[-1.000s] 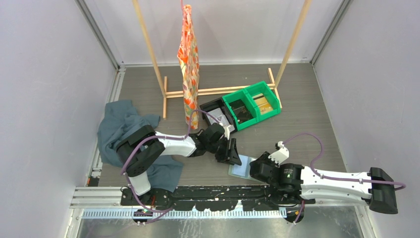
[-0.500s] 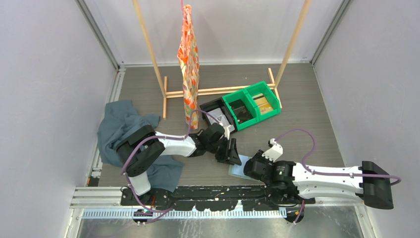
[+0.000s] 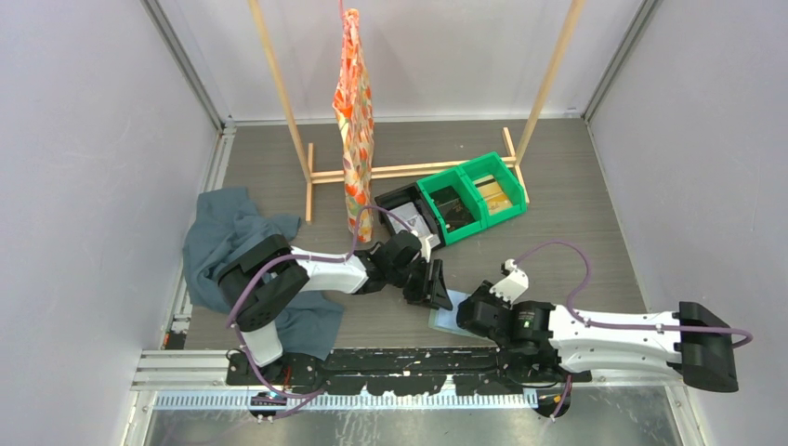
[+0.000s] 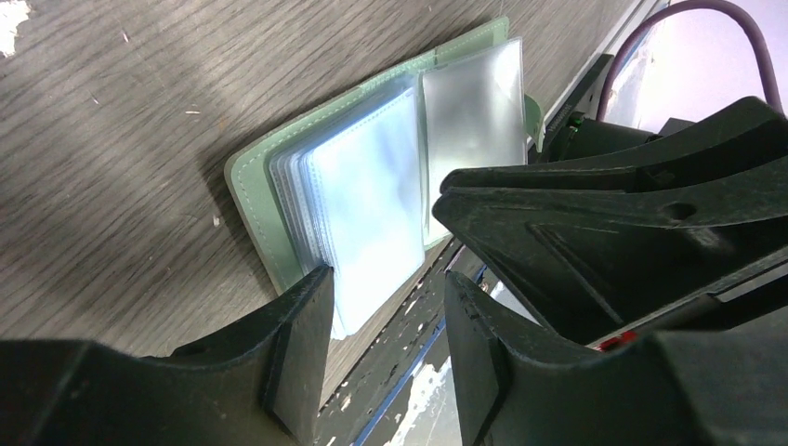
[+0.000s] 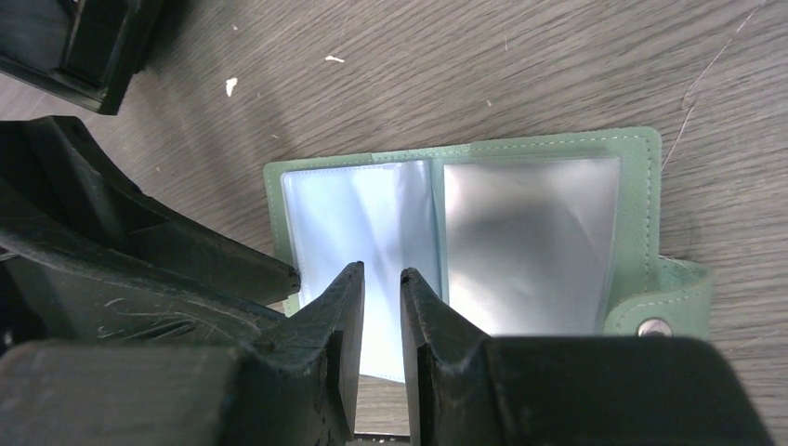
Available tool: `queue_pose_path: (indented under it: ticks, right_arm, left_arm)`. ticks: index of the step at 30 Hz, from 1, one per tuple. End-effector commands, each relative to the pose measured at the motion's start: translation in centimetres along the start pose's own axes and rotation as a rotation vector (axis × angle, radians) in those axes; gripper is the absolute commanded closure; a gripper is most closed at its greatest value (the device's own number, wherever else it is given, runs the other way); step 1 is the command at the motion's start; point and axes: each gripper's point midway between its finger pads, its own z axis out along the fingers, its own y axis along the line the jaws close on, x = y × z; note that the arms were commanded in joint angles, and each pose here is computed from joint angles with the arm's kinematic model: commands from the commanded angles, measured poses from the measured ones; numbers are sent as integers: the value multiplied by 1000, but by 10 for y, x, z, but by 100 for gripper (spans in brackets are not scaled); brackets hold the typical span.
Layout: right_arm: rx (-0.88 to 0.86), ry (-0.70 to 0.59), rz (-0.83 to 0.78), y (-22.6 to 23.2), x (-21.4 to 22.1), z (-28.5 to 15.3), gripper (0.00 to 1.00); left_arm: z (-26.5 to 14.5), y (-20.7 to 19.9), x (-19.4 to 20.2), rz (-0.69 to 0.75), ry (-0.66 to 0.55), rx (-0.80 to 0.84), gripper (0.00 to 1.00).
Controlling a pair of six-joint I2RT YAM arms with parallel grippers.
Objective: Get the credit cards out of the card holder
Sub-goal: Remove the credit card from the card holder.
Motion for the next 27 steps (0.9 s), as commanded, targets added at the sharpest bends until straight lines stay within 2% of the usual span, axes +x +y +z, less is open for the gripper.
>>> queue_pose_path:
  ticks: [1,14,27]
  right_arm:
    - [-15,-50,46,2,-16,-7,74]
    - [-14,-72,75,-13,-27,-14,74]
    - [-1,-17,35,-8,-2,4,70]
  left_arm:
    - [-11,-15,-4,51,-24,30,51]
    - [-12,-14,-4,49,-31,26,51]
    - [-14,-15,-4,48,-35,23,51]
